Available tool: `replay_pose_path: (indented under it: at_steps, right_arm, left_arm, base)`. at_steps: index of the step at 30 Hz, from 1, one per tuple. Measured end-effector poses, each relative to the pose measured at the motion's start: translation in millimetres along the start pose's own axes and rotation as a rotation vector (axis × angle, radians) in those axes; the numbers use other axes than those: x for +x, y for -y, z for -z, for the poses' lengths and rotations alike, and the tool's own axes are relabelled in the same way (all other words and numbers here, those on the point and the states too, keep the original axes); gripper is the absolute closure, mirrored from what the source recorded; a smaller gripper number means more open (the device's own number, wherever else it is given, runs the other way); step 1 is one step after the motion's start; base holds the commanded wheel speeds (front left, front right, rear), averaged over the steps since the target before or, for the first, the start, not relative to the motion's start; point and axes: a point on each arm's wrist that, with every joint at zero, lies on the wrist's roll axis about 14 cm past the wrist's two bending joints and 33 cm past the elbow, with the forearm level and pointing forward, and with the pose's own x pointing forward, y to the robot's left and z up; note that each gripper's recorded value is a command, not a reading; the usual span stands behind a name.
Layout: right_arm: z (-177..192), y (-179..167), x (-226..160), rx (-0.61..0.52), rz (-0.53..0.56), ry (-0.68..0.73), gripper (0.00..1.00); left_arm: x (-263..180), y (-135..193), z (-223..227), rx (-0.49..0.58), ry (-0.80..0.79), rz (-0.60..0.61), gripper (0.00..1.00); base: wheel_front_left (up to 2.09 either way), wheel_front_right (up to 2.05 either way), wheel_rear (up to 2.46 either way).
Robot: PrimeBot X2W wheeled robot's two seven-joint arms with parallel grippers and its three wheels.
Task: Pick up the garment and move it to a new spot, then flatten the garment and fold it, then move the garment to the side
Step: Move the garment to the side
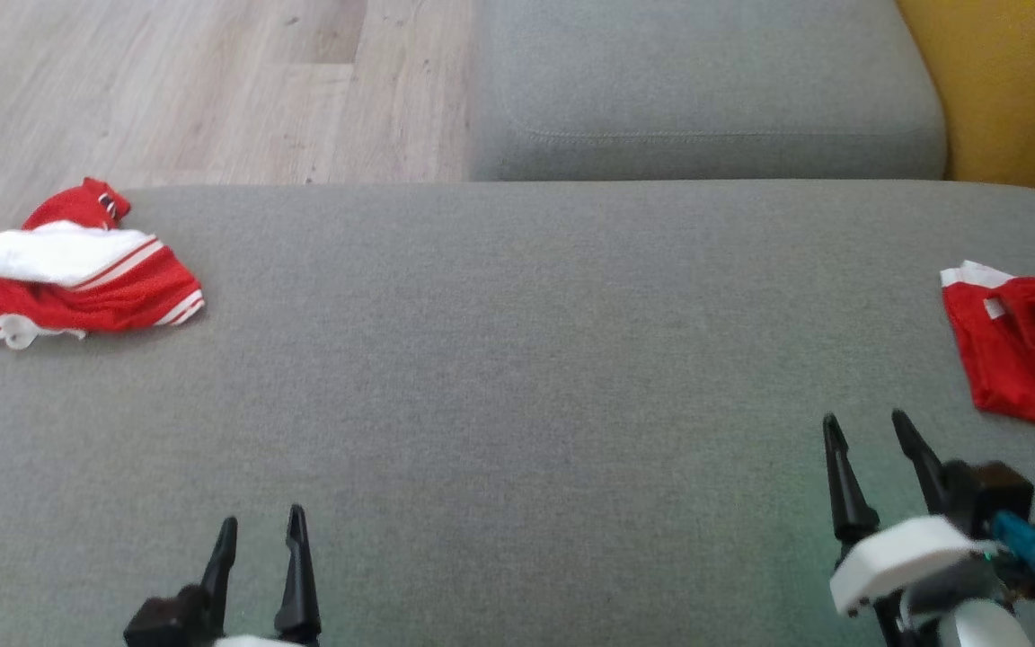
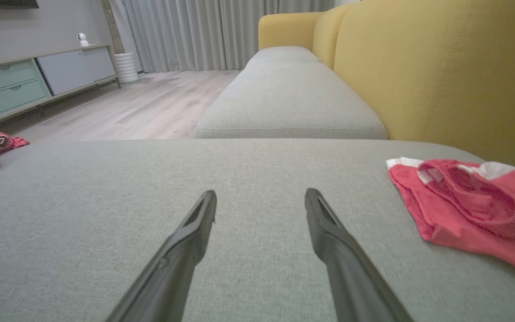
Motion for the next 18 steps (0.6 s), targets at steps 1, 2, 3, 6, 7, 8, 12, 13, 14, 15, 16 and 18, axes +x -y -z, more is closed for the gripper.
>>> replay_pose_path:
  at_steps: [1,2,3,6,7,8,12,13,14,15,16,18]
  right_arm:
    - [1,0,-4,0.007,0.001,0.000,0.00]
    - [2,0,-8,0.013,0.003,-0.001,0.00]
    - [2,0,-10,0.020,0.003,-0.001,0.00]
    - [-1,-5,-14,0.043,-0.010,0.010,0.00]
    - [-3,-7,-14,0.049,-0.014,0.016,0.00]
    - [-4,-8,-14,0.048,-0.017,0.019,0.00]
    - [1,-12,-19,0.055,-0.028,0.007,0.00]
    - [5,-12,-21,0.056,-0.028,-0.002,0.00]
    - [7,-12,-22,0.056,-0.029,-0.009,0.00]
    - [10,-13,-24,0.058,-0.029,-0.014,0.00]
    - [11,-13,-25,0.063,-0.029,-0.018,0.00]
    - [11,-14,-25,0.065,-0.031,-0.017,0.00]
  left_arm:
    - [-2,0,3,0.000,-0.007,-0.001,0.00]
    - [-3,-1,4,0.000,-0.011,-0.002,0.00]
    - [-4,-1,6,-0.001,-0.014,-0.002,0.00]
    - [-7,-2,9,-0.005,-0.025,-0.005,0.00]
    - [-7,-2,9,-0.005,-0.024,-0.006,0.00]
    - [-7,-2,9,-0.005,-0.025,-0.007,0.00]
    - [-9,-3,11,-0.003,-0.026,-0.008,0.00]
    - [-9,-3,10,-0.003,-0.025,-0.008,0.00]
    - [-9,-2,10,-0.002,-0.023,-0.007,0.00]
    - [-9,-2,9,-0.001,-0.021,-0.007,0.00]
    - [-9,-2,9,-0.001,-0.020,-0.006,0.00]
    - [-9,-2,9,-0.001,-0.018,-0.005,0.00]
  base:
    - [0.00,0.00,0.00]
    - [0.00,0.00,0.00]
    - [0.00,0.00,0.00]
    - [0.00,0.00,0.00]
    - [0.00,0.00,0.00]
    - [0.00,0.00,0.00]
    - [0.00,0.00,0.00]
    - [0.00,0.00,0.00]
    - [0.00,0.00,0.00]
    - [0.00,0.00,0.00]
    - [0.00,0.00,0.00]
    - [0.00,0.00,0.00]
